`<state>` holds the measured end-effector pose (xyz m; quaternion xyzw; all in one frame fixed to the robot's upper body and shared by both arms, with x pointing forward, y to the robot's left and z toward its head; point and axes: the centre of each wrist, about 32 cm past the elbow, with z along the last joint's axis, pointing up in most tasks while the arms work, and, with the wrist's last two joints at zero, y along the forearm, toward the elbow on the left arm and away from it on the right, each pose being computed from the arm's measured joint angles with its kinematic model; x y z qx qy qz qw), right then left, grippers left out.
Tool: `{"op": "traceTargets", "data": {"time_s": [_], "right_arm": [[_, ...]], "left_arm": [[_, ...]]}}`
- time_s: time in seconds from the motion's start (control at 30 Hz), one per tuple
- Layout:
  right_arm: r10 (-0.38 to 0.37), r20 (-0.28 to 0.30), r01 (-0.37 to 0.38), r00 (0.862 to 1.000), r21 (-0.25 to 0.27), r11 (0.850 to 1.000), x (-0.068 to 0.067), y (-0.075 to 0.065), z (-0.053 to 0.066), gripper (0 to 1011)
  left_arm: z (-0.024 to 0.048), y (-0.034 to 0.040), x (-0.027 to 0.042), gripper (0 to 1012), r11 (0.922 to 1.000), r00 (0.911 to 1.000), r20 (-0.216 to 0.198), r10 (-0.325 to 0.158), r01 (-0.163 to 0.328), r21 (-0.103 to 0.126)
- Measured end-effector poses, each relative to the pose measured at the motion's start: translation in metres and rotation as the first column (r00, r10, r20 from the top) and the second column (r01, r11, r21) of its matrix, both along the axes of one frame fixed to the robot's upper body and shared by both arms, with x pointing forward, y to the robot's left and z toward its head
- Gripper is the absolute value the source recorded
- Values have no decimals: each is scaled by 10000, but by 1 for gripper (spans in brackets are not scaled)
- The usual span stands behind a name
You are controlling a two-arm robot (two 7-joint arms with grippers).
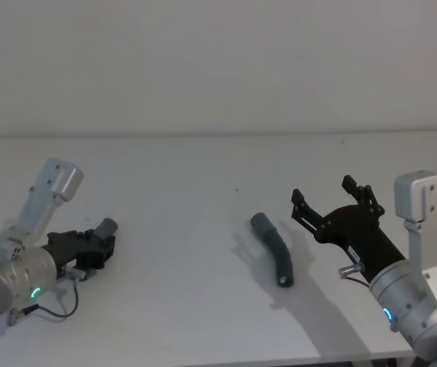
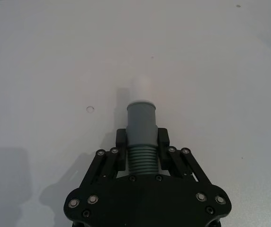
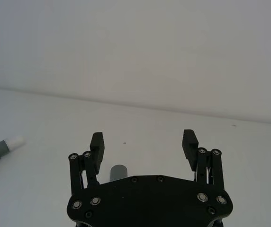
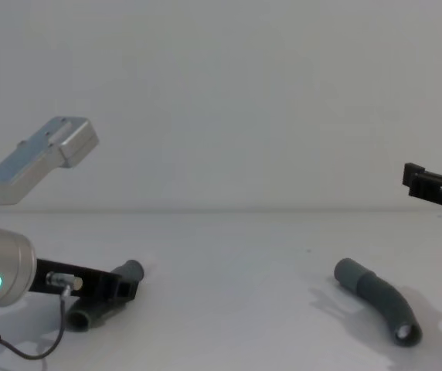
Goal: Use both hands to pick up one end of the pipe from the table, align the ends, and insert them.
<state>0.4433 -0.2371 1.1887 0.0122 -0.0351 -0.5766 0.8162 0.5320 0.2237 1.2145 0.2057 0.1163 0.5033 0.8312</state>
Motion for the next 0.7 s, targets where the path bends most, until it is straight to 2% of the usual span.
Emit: {"op": "traceTargets", "data": {"time_s": [0.03, 0.1, 0.53, 0.7], "right_arm": [[0, 0, 0, 10000, 0, 10000, 0, 0, 0, 1002], [-1, 0, 1, 10000, 1, 10000, 0, 0, 0, 1002], [1, 1, -1, 10000, 1, 10000, 0, 0, 0, 1002], [0, 0, 0, 10000, 1, 10000, 0, 0, 0, 1002]], "left_arm": [[0, -2, 1, 360, 10000, 10000, -4, -6, 6, -2], [-1, -3, 3, 329, 10000, 10000, -8, -12, 12, -2], [-3, -8, 9, 329, 10000, 10000, -13, -38, 38, 16], [5, -18, 16, 329, 9998, 9996, 194, -220, 220, 16]]}}
